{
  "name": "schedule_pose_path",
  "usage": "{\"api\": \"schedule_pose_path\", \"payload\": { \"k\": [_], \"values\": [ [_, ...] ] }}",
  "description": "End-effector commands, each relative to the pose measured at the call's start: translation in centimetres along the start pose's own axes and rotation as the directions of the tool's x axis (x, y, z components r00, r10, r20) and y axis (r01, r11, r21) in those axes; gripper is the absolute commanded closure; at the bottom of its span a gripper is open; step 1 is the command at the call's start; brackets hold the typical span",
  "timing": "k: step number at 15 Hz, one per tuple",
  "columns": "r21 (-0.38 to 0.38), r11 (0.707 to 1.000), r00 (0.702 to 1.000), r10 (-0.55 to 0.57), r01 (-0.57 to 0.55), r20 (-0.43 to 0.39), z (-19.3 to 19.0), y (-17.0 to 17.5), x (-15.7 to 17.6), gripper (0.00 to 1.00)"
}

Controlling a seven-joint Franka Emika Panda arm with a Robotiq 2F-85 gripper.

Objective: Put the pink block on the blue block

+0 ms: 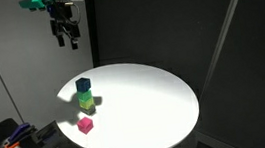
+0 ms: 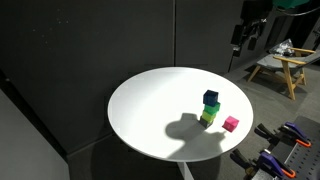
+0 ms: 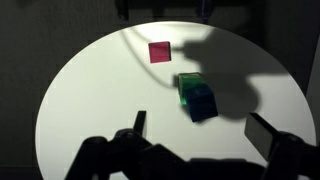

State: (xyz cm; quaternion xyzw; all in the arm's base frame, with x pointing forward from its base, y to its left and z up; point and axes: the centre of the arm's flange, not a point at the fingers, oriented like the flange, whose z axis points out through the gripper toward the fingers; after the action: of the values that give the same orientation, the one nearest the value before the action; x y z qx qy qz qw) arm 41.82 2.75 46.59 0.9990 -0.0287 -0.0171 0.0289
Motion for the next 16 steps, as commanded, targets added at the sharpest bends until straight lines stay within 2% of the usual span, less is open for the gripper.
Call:
{"api": "schedule_pose_path", "payload": {
  "k": [1,5,12,16],
  "values": [
    [-0.011,1.000,1.000,0.004,-0.004,-0.004,1.3,1.5,-1.2,0.00],
    [0.003,1.000,1.000,0.000,0.000,-0.011,3.3,2.6,-2.0,0.00],
    [0.005,1.000,0.997,-0.026,0.026,-0.075,7.2,4.4,-3.6,0.00],
    [0.037,0.998,0.995,-0.056,0.059,-0.085,9.2,5.1,-4.5,0.00]
  ]
}}
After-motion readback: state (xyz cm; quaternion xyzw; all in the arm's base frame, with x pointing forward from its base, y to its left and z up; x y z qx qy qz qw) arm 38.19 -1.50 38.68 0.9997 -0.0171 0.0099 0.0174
